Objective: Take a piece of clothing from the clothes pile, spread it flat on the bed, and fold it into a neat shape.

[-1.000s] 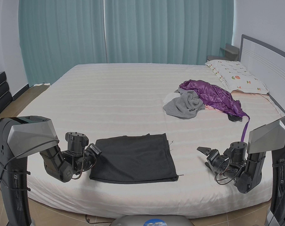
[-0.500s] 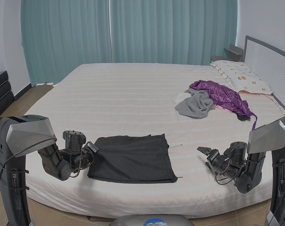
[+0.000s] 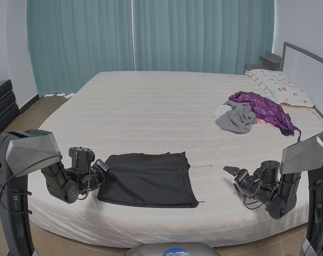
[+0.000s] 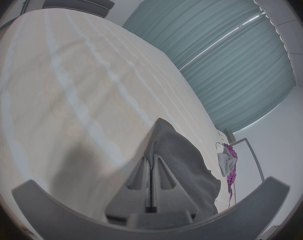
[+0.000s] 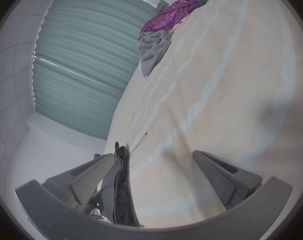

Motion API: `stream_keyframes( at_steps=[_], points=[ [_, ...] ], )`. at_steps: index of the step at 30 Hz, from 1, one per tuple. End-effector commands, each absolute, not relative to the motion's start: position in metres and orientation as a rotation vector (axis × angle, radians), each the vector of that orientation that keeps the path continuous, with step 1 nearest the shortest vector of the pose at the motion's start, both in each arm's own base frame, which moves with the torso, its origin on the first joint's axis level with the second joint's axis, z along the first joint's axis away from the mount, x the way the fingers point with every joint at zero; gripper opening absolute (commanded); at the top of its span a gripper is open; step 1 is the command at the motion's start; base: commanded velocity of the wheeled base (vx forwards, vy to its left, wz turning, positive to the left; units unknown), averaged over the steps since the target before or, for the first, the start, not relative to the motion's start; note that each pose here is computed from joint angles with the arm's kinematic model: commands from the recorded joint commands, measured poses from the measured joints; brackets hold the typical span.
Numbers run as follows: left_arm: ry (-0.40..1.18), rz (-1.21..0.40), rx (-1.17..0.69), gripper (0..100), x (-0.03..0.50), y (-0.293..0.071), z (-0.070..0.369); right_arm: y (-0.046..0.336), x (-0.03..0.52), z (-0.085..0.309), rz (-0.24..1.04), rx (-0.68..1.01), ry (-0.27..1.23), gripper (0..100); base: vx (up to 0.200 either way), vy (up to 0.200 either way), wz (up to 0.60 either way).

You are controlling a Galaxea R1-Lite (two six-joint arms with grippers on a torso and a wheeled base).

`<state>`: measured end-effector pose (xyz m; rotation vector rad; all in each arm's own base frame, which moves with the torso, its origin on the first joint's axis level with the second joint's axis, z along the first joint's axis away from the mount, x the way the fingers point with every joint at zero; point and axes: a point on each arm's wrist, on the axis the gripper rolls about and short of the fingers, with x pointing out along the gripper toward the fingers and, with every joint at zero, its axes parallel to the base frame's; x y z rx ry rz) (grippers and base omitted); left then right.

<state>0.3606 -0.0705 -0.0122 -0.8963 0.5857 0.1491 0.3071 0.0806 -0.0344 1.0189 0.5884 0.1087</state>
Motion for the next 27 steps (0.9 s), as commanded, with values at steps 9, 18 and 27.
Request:
stream_keyframes(
  at_steps=[9, 18, 27],
  points=[
    [0.580, 0.146, -0.901, 0, 0.362, -0.069, -0.011, 0.083, 0.307, -0.034, 0.118, 1.019, 0.581, 100, 0.000, 0.200, 0.00],
    [0.588, 0.135, -0.899, 0, 0.359, -0.073, -0.009, 0.096, 0.305, -0.030, 0.163, 1.020, 0.591, 100, 0.000, 0.133, 0.00],
    [0.602, 0.128, -0.894, 0, 0.355, -0.077, -0.010, 0.112, 0.300, -0.031, 0.203, 1.016, 0.618, 100, 0.000, 0.000, 0.00]
  ],
)
